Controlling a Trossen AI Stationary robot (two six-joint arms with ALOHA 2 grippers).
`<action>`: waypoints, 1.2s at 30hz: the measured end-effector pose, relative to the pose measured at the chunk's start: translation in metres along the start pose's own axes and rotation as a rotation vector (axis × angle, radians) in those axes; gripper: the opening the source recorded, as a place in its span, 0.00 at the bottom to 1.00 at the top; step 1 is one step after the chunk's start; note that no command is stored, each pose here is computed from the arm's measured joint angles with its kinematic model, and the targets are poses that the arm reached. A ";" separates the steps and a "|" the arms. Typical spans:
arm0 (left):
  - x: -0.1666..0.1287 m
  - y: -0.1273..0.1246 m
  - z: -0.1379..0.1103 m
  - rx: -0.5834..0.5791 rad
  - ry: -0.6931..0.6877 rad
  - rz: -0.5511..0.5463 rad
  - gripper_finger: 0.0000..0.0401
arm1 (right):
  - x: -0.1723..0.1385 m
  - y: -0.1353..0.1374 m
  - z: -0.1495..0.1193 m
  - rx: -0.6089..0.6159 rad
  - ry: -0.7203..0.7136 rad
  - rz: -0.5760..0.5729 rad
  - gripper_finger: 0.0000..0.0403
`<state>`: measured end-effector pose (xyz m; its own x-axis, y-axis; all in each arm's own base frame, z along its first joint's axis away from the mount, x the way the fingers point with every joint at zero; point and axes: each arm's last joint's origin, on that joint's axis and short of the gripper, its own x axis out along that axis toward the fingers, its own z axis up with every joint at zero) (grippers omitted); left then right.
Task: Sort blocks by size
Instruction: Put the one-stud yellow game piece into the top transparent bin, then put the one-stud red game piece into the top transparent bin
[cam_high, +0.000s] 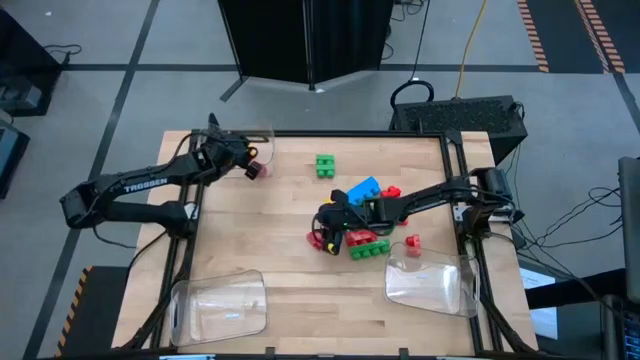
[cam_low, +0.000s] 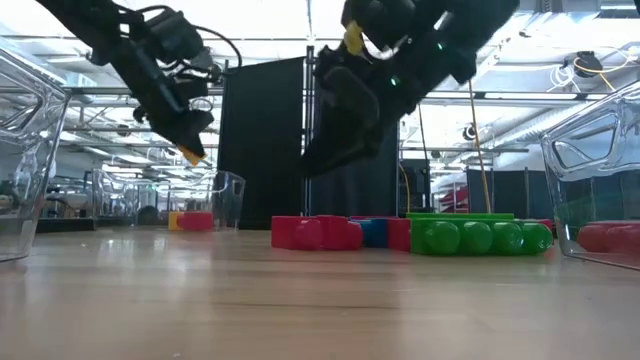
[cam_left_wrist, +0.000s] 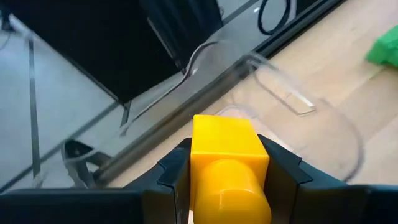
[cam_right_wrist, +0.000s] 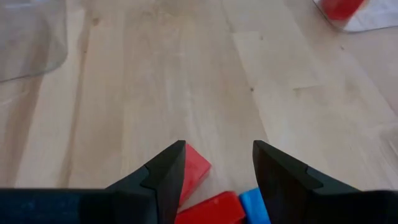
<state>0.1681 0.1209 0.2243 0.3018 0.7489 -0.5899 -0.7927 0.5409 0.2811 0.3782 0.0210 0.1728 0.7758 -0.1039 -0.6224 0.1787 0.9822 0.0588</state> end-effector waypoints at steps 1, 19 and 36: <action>0.002 0.001 0.000 -0.016 0.008 0.003 0.34 | 0.001 -0.001 -0.004 0.000 -0.008 0.003 0.44; 0.022 -0.003 -0.004 -0.126 0.057 0.038 0.47 | -0.001 0.012 -0.011 -0.052 -0.185 0.114 0.44; 0.011 -0.016 0.007 0.003 -0.060 -0.059 0.61 | -0.003 0.025 -0.029 -0.199 -0.048 0.046 0.46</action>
<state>0.1877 0.1228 0.2186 0.3791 0.7372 -0.5593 -0.7711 0.5858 0.2494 0.3628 0.0507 0.1531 0.8092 -0.0608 -0.5844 0.0228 0.9971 -0.0722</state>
